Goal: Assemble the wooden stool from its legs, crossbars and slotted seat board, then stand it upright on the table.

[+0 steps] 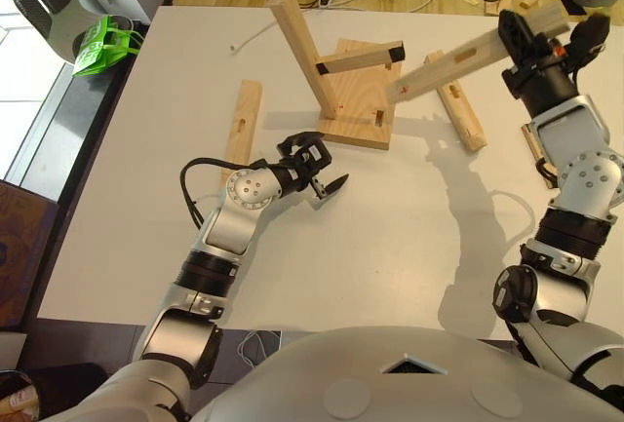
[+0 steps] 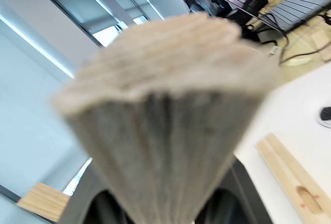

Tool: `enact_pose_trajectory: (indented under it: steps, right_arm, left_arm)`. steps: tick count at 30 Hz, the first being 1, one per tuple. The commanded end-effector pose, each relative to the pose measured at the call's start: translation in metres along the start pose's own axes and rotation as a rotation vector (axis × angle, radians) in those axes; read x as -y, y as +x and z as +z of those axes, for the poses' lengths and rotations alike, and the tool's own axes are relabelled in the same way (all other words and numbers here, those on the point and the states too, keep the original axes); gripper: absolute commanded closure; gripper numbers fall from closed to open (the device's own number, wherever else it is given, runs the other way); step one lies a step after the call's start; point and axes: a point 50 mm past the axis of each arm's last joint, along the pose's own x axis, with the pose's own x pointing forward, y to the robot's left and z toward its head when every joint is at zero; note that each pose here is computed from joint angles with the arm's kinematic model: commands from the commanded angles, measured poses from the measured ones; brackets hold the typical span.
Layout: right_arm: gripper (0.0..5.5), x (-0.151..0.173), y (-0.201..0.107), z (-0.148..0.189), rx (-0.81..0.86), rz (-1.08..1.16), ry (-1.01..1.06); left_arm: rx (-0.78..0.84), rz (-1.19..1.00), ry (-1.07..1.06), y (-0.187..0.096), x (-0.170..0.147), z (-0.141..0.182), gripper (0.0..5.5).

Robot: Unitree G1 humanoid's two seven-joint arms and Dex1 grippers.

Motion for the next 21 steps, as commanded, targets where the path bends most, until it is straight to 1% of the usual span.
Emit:
enact_pose_trajectory:
  steps: [1, 5, 10, 14, 21]
  right_arm:
    - [4.51, -0.009, 0.005, -0.004, -0.015, 0.013, 0.007]
    - [4.51, 0.002, 0.004, -0.024, -0.063, -0.065, -0.006]
    - [4.51, 0.017, -0.006, -0.048, -0.108, -0.154, -0.018]
    - [4.51, 0.025, -0.01, -0.05, -0.088, -0.218, -0.068]
    - [4.51, 0.022, -0.007, -0.043, -0.031, -0.215, -0.064]
  left_arm:
    - [0.007, -0.004, 0.005, 0.001, 0.0, 0.002, 0.56]
    - [0.013, 0.0, 0.006, 0.003, -0.001, 0.003, 0.56]
    - [0.018, 0.001, 0.005, 0.003, 0.0, 0.004, 0.56]
    - [0.021, 0.002, 0.004, 0.003, 0.001, 0.004, 0.56]
    - [0.025, 0.001, 0.007, 0.003, 0.001, 0.004, 0.56]
